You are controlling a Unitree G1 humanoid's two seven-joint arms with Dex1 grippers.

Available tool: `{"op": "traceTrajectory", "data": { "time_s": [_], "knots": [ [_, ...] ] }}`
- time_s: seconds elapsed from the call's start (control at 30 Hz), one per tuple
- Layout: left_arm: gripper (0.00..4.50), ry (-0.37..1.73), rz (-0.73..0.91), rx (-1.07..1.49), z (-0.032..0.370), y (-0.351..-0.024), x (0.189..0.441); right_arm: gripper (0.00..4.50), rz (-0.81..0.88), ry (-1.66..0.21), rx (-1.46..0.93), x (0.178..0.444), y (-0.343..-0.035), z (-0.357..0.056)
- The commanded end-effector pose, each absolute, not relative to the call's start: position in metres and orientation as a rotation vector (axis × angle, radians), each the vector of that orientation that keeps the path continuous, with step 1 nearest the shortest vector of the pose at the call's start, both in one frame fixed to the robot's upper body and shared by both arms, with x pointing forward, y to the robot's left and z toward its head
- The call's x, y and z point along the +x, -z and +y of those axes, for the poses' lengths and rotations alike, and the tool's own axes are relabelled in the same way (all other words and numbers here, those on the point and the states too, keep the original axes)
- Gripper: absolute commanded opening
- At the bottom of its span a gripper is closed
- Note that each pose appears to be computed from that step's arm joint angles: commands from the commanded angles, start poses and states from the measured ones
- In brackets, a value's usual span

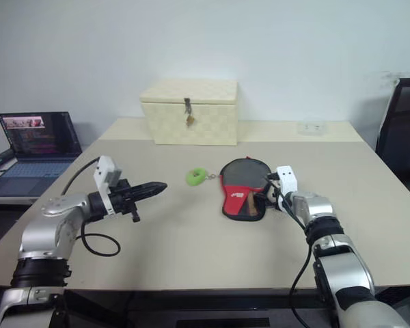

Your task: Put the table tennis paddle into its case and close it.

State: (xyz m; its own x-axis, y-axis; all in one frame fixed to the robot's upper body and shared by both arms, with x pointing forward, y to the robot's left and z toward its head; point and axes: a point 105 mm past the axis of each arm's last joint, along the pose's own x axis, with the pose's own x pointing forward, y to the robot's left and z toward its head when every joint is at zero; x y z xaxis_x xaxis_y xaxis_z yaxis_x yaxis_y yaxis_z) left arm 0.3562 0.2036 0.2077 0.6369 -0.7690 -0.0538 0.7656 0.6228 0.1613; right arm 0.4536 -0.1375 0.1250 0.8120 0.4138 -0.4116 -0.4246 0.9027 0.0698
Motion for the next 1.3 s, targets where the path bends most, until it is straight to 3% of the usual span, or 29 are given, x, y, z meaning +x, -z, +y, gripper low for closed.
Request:
{"op": "traceTrajectory", "data": {
  "time_s": [0.03, 0.47, 0.57, 0.73, 0.8, 0.97, 1.3],
  "knots": [
    [0.01, 0.877, -0.073, 0.209, 0.204, -0.224, 0.352, 4.43, 0.435, -0.475, -0.048, 0.455, -0.127, -0.131],
    [0.01, 0.869, -0.074, 0.222, 0.202, -0.224, 0.352, 4.43, 0.543, -0.627, -0.085, 0.443, -0.099, -0.081],
    [0.0, 0.861, -0.07, 0.228, 0.204, -0.223, 0.351, 3.86, 0.552, -0.623, -0.058, 0.443, -0.098, -0.079],
    [0.0, 0.869, -0.06, 0.221, 0.205, -0.222, 0.346, 2.27, 0.555, -0.637, 0.083, 0.442, -0.103, -0.068],
    [0.0, 0.878, -0.055, 0.214, 0.205, -0.222, 0.345, 1.43, 0.551, -0.646, 0.135, 0.442, -0.107, -0.063],
    [0.0, 0.92, -0.04, 0.203, 0.203, -0.22, 0.34, 0.04, 0.54, -0.673, 0.224, 0.442, -0.116, -0.049],
    [0.0, 1.06, 0.046, 0.165, 0.195, -0.208, 0.314, 0.01, 0.582, -0.87, 0.274, 0.42, -0.125, -0.003]
  ]
}}
